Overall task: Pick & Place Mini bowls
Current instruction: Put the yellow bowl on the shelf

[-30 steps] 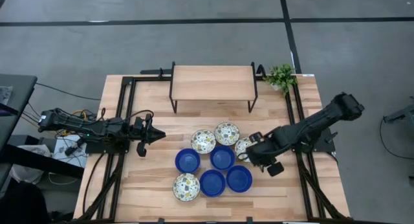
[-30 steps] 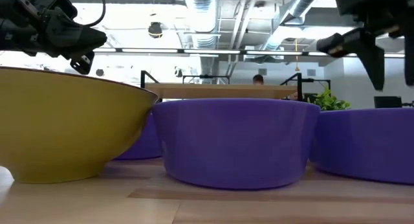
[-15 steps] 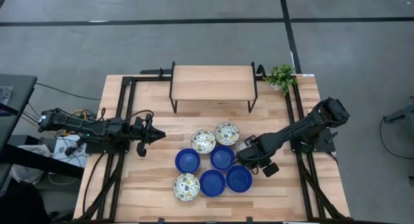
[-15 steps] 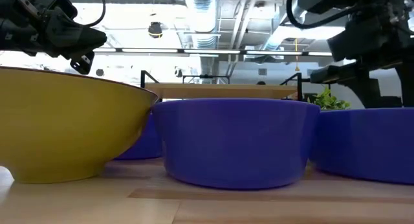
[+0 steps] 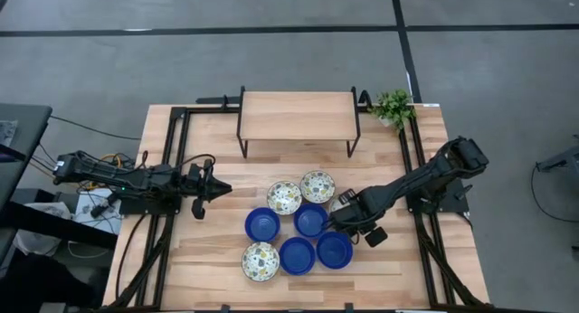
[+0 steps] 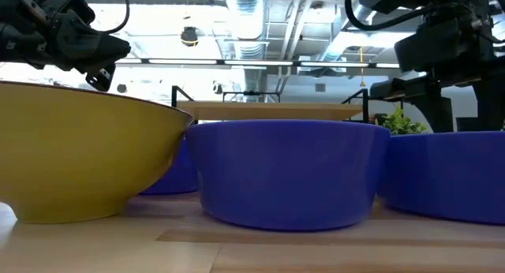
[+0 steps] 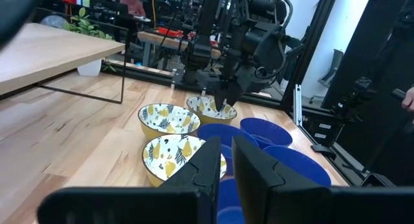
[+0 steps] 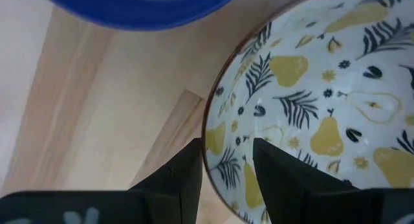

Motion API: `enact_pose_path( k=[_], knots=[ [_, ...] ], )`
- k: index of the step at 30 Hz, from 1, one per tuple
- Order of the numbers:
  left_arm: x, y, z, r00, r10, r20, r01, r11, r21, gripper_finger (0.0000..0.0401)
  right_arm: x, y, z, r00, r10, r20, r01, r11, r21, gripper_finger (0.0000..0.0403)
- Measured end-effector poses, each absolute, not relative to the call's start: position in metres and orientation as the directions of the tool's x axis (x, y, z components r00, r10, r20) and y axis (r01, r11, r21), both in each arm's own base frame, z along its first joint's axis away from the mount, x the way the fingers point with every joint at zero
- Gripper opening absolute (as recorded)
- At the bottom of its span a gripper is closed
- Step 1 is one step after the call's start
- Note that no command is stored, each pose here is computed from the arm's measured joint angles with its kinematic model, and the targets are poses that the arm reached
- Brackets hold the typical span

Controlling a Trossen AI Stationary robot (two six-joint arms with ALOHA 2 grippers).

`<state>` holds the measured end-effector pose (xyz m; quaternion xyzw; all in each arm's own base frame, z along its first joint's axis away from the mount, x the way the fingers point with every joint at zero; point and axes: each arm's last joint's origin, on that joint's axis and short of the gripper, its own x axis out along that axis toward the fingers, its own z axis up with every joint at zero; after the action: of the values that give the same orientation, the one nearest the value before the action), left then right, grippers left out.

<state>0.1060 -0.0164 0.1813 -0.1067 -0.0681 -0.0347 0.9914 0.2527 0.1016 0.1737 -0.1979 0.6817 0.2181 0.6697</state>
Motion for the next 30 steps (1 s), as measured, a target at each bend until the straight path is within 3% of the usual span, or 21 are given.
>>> enact_pose_path(
  k=[30],
  knots=[
    [0.108,-0.017,0.179,0.991,-0.055,0.119,0.078,0.976,-0.204,0.0039,0.258,0.086,0.165,-0.005,0.018,-1.0,-0.528,0.849,0.018,0.0069]
  ],
)
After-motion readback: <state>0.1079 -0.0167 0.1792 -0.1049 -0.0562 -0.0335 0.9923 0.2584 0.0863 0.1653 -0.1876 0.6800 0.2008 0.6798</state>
